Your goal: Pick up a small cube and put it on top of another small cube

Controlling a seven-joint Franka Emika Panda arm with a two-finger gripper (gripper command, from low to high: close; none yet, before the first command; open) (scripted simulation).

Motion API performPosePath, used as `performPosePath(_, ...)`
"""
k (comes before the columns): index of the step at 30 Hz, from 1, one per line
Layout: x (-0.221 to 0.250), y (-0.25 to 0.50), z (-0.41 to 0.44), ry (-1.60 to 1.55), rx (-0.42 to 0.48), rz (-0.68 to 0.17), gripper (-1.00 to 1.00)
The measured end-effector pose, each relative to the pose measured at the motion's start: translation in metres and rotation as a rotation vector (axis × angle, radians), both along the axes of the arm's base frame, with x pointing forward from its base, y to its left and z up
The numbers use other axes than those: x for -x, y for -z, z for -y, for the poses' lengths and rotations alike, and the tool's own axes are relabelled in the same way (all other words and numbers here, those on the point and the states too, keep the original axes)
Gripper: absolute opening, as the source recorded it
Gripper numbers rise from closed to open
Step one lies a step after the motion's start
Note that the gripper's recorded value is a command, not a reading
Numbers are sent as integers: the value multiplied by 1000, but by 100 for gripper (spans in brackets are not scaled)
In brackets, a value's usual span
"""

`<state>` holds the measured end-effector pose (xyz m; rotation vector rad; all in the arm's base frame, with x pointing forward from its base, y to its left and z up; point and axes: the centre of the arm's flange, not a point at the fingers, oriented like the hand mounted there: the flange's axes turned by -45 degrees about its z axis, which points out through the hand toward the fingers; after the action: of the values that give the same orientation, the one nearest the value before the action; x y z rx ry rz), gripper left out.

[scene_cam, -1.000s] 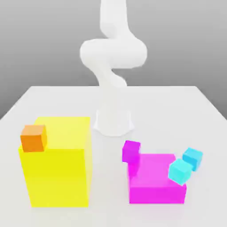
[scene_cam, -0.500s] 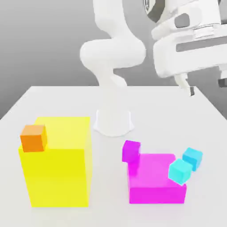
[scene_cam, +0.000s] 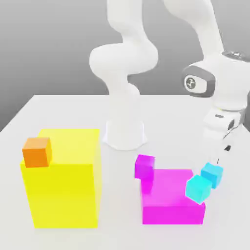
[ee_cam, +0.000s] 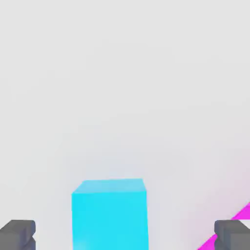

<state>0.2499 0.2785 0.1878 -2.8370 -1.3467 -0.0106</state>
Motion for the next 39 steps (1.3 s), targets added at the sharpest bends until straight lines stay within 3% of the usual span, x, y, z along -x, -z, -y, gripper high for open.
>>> performPosePath(5, 1, 47, 2, 0, 3, -4, 0)
performPosePath(6, 2, 54, 2, 0, 3, -6, -100)
performPosePath(13, 2, 54, 2, 0, 4, -4, -100)
performPosePath(20, 1, -4, 3, -3, 5, -5, -100)
performPosePath(30, -42, -70, 93, -169, -23, -28, -100)
performPosePath(39, -50, -118, 191, -325, -12, -12, -100)
